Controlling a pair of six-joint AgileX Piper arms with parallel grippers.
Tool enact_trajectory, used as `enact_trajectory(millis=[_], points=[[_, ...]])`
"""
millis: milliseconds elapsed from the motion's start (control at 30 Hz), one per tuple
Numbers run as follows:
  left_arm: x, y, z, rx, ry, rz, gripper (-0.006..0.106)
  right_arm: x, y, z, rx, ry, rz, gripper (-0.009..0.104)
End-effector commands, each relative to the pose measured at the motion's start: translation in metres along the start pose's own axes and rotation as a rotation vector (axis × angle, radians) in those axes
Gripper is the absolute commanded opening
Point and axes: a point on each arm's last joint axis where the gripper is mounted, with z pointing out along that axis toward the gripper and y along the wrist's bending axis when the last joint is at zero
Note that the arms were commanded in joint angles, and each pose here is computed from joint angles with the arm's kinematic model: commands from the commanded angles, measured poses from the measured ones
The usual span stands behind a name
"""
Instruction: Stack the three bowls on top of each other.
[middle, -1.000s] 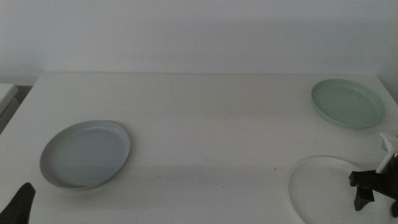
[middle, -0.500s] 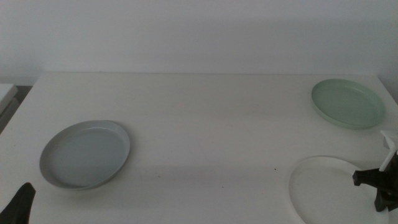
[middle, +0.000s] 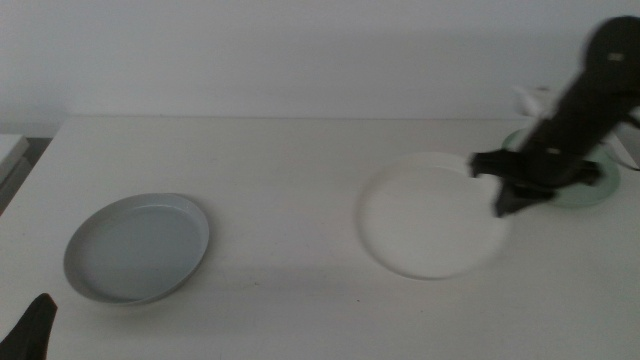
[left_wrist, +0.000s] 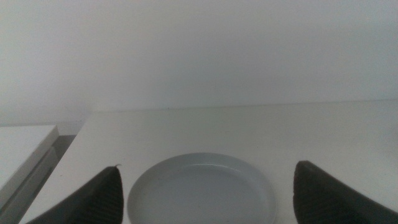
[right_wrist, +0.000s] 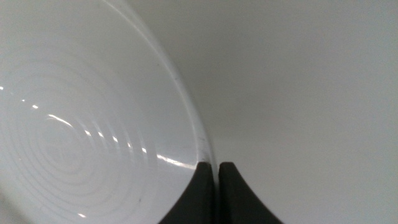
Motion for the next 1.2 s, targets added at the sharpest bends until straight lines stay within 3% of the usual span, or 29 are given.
enact_trajectory(millis=[0, 200, 600, 700, 867, 933, 1167], points=[[-0.002, 0.000, 0.000, 0.001, -0.017, 0.001, 0.094, -0.013, 0.017, 0.016, -0.033, 0.025, -0.039, -0.003], [-0.002, 0.000, 0.000, 0.001, -0.017, -0.001, 0.094, -0.038, 0.041, 0.059, -0.079, 0.074, -0.080, -0.003], [-0.002, 0.000, 0.000, 0.001, -0.017, -0.001, 0.094, -0.045, 0.042, 0.102, -0.094, 0.128, -0.058, 0.002], [-0.002, 0.000, 0.000, 0.001, -0.017, -0.001, 0.094, -0.046, 0.042, 0.102, -0.094, 0.122, -0.078, 0.014], [-0.002, 0.000, 0.000, 0.001, -0.017, -0.001, 0.094, -0.057, 0.037, 0.082, -0.062, 0.080, -0.114, 0.061], [-0.002, 0.000, 0.000, 0.001, -0.017, -0.001, 0.094, -0.070, 0.026, 0.063, -0.039, 0.031, -0.087, 0.070], [-0.002, 0.000, 0.000, 0.001, -0.017, 0.003, 0.094, -0.108, -0.076, 0.010, 0.148, -0.181, 0.120, 0.066]])
